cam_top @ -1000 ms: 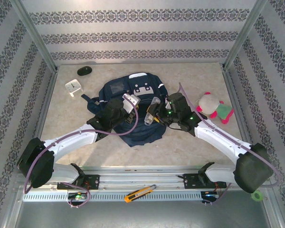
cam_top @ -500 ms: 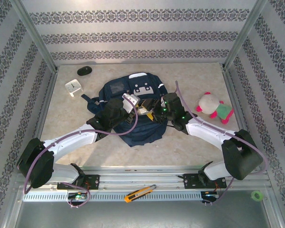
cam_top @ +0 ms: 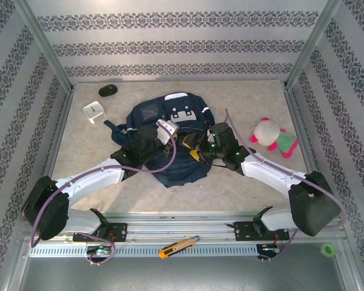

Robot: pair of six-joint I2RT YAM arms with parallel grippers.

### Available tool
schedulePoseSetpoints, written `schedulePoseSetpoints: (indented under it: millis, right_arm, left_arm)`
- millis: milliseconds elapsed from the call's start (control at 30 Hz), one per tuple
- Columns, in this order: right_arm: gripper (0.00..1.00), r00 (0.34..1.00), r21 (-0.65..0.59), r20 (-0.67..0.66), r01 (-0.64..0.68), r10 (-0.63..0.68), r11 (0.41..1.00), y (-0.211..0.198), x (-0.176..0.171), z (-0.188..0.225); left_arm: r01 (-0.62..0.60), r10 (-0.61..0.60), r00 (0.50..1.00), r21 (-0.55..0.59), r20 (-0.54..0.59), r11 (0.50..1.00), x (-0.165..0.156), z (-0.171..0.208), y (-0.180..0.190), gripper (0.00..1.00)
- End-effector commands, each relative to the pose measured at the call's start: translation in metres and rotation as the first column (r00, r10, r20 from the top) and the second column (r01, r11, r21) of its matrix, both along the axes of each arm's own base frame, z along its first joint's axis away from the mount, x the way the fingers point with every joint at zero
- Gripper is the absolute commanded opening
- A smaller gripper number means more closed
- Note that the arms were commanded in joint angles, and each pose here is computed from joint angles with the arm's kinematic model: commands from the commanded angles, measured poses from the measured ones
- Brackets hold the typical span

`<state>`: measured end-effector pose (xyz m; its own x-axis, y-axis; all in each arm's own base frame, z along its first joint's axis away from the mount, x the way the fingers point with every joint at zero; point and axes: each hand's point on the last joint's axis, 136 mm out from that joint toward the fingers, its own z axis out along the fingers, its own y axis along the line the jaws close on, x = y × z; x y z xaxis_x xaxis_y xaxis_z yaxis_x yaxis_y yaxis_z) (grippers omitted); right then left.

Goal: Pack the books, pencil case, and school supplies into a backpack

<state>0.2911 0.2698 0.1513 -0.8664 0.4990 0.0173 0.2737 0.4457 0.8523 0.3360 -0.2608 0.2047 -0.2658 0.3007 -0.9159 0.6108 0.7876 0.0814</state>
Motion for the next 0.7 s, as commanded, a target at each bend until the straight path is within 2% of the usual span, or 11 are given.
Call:
schedulePoseSetpoints:
  millis: [0,133,233,333,533,667]
  right_arm:
    - [0.64,0.997,-0.005,0.008,-0.074,0.074,0.997,0.001,-0.006,0.01]
    - [0.64,0.989,0.007,0.04,-0.141,0.141,0.99,0.004,-0.013,0.028]
    - [0.56,0.987,-0.018,0.058,-0.152,0.153,0.988,-0.009,-0.019,0.039]
    - [0.47,0.992,-0.037,0.056,-0.114,0.116,0.993,-0.031,-0.018,0.043]
    - [0.38,0.998,-0.132,0.026,-0.049,0.053,0.99,-0.067,-0.006,0.03]
    - [0.32,0.999,-0.184,0.024,-0.028,0.033,0.983,-0.073,0.005,0.018]
  left_arm:
    - [0.011,0.005,0.991,-0.115,0.136,0.993,0.005,0.059,-0.006,0.04]
    - [0.008,0.006,0.991,-0.102,0.136,0.995,0.005,0.056,-0.005,0.04]
    - [0.008,0.005,0.992,-0.099,0.129,0.995,0.004,0.053,-0.004,0.04]
    - [0.012,0.001,0.992,-0.102,0.128,0.995,0.004,0.053,-0.005,0.04]
    - [0.018,-0.005,0.992,-0.103,0.128,0.995,0.004,0.053,-0.007,0.04]
    - [0.019,-0.006,0.992,-0.104,0.125,0.994,0.003,0.052,-0.007,0.04]
